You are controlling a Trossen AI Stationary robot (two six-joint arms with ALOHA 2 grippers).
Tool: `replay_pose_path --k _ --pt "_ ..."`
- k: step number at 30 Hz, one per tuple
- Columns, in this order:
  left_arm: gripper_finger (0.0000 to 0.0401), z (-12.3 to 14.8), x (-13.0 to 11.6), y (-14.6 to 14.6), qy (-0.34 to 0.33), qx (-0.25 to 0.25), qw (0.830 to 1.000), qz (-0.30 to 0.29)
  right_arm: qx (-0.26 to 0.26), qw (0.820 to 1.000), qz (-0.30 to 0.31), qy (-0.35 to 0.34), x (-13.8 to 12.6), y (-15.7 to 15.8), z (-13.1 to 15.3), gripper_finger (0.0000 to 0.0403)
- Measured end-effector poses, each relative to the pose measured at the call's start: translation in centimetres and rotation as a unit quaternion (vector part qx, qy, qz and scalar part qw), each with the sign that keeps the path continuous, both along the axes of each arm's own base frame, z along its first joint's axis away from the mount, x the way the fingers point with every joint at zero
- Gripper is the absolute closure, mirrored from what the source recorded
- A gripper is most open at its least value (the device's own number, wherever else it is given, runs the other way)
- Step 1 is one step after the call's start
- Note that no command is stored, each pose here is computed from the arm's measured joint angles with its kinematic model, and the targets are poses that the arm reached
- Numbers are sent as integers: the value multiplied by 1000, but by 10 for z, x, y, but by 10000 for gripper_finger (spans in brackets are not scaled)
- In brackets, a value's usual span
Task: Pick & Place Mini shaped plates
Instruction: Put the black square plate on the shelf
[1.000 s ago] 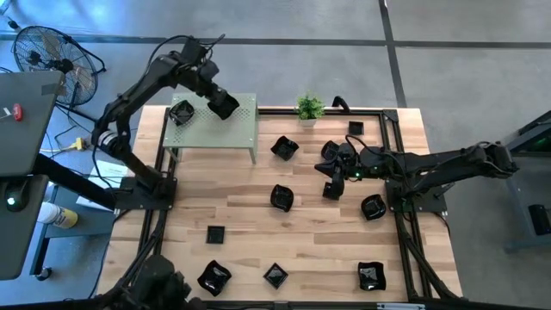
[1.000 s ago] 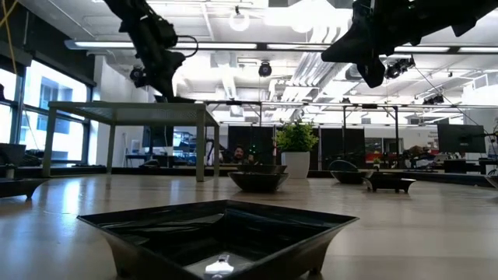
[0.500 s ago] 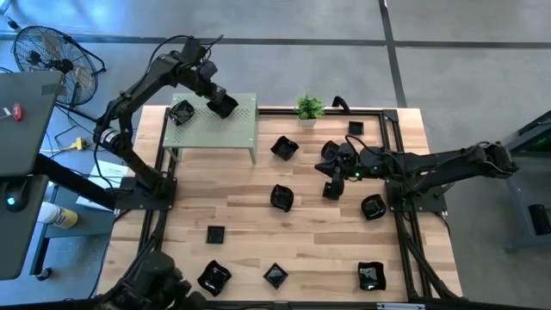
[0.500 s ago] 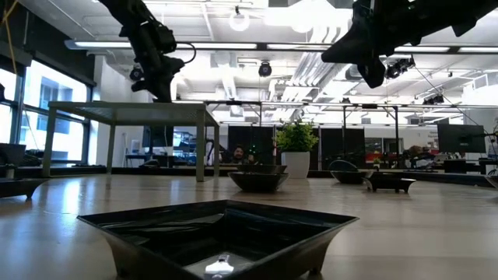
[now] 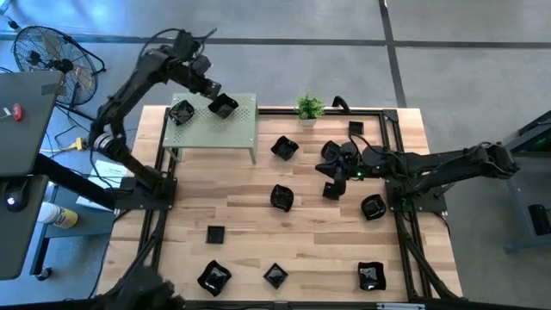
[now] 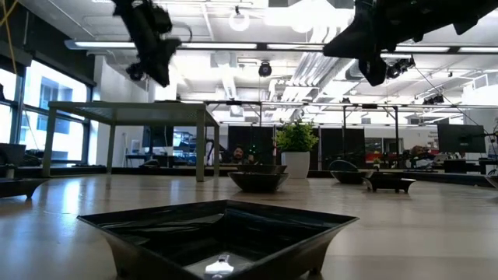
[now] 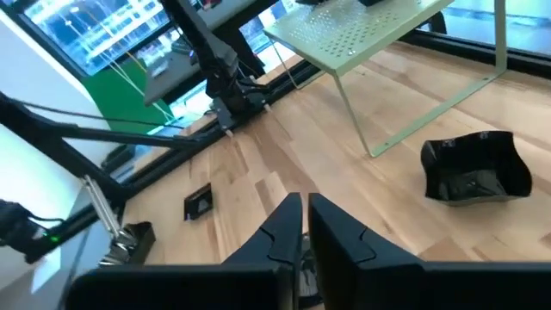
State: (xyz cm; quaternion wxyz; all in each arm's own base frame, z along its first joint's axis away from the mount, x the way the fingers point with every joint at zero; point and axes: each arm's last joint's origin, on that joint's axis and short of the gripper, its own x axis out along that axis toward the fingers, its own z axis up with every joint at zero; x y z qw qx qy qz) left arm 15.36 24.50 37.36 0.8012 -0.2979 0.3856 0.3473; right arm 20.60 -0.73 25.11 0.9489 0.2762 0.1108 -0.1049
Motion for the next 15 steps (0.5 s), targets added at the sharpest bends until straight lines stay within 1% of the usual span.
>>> replay_pose_path --k 3,5,7,11,15 --pt "366 24 3 -32 -42 53 998 -13 18 1000 -6 16 -7 2 0 367" --pt "389 36 7 -56 -79 90 992 -30 33 998 -21 43 -13 2 -4 356" --pt "397 42 12 -81 -114 125 984 -49 52 996 -36 70 -19 3 -7 347" --pt "393 42 23 -128 -182 181 962 -97 87 986 -69 127 -28 3 -18 334" --pt "400 23 34 -164 -236 198 941 -142 128 975 -81 163 -31 4 -25 332"
